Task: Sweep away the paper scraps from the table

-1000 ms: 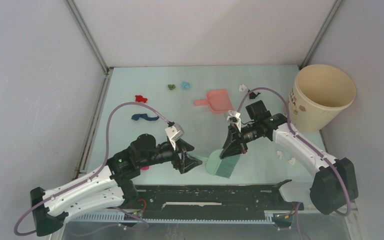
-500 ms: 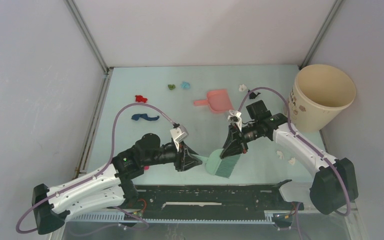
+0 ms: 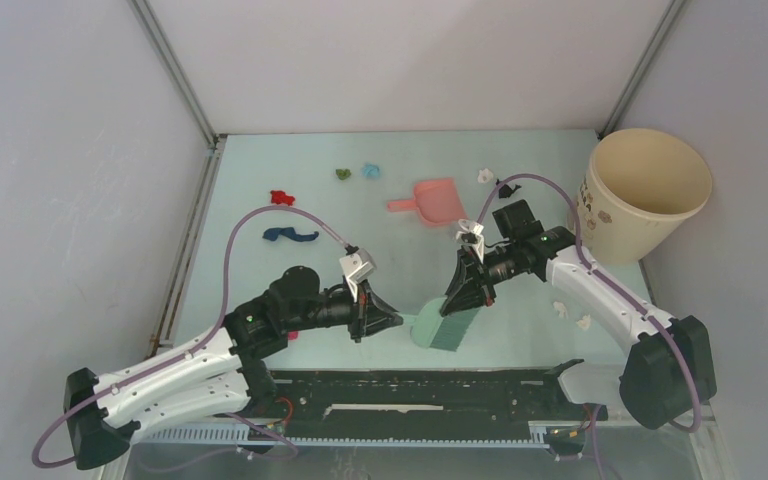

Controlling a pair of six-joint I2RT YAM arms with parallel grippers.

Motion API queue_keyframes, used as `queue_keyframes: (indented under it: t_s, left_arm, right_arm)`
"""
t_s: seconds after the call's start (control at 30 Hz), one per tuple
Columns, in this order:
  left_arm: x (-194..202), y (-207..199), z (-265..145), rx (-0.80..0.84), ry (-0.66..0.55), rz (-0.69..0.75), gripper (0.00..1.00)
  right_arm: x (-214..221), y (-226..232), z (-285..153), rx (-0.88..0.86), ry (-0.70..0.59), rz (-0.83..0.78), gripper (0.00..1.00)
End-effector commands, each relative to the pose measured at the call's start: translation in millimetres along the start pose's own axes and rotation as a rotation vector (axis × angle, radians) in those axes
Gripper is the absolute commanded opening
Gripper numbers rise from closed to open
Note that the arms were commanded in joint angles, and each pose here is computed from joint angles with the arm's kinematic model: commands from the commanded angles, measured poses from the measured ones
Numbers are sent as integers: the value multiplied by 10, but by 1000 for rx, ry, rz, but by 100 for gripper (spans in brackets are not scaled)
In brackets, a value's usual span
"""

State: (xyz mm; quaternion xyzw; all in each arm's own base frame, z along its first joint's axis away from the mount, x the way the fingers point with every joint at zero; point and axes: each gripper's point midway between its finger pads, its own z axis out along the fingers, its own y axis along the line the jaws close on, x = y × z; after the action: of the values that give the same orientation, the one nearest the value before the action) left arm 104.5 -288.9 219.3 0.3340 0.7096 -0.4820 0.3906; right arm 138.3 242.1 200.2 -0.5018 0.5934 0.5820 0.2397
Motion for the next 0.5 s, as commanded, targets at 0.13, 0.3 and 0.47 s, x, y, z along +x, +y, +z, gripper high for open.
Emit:
queue_keyframes:
  t_s: [0.13, 0.3, 0.47]
  left_arm:
    - [-152, 90, -42, -65, -35, 51, 0]
    - [-406, 547, -325, -372, -59, 145, 0]
    - [-701, 1021, -764, -685, -181, 190, 0]
  right_arm:
    - [-171, -63, -61, 51, -11, -3, 39]
    - [-488, -501, -431, 324, -47, -1, 58]
    - [-587, -965, -709, 574, -41, 28, 63]
